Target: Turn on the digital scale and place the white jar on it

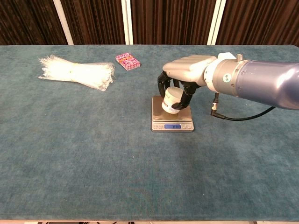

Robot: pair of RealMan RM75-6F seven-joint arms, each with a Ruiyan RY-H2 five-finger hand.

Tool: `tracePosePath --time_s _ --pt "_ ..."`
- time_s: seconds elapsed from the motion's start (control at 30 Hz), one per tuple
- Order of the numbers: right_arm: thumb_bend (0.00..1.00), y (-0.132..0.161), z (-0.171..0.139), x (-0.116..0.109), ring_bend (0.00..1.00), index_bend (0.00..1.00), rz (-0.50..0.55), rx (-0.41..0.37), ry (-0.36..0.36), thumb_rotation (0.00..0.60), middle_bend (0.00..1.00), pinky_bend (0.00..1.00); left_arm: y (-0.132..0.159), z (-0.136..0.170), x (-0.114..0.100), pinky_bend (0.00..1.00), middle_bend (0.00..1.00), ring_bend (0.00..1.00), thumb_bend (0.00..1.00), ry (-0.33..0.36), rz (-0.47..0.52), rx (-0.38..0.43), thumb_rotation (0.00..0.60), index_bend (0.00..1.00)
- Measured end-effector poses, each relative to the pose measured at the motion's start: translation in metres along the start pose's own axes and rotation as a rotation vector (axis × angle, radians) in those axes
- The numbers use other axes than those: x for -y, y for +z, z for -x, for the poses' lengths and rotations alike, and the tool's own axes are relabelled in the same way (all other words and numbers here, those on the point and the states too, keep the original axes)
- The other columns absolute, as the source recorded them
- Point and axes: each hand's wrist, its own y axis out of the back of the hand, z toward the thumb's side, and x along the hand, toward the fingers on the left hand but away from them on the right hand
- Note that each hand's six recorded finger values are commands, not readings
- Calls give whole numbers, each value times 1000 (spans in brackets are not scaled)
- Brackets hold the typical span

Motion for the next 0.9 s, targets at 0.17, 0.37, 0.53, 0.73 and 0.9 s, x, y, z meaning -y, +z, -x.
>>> tracePosePath --time_s 0.17,0.37,0.53,0.73,0.9 --pt "421 4 7 0 385 455 -9 12 -10 600 447 25 0 0 0 0 0 0 117 0 1 0 600 0" --pt "422 6 9 4 341 368 -14 16 -2 600 428 0 0 0 0 0 0 0 117 0 0 1 600 0" --pt "421 8 9 7 260 240 4 12 7 600 256 0 0 0 0 0 0 0 117 0 4 2 600 0" --pt "421 9 8 7 193 159 11 9 18 600 109 0 0 0 0 0 0 0 118 0 -1 -1 600 0" --pt "421 6 7 9 155 119 15 13 37 600 60 0 0 0 0 0 0 0 118 1 -3 -1 600 0"
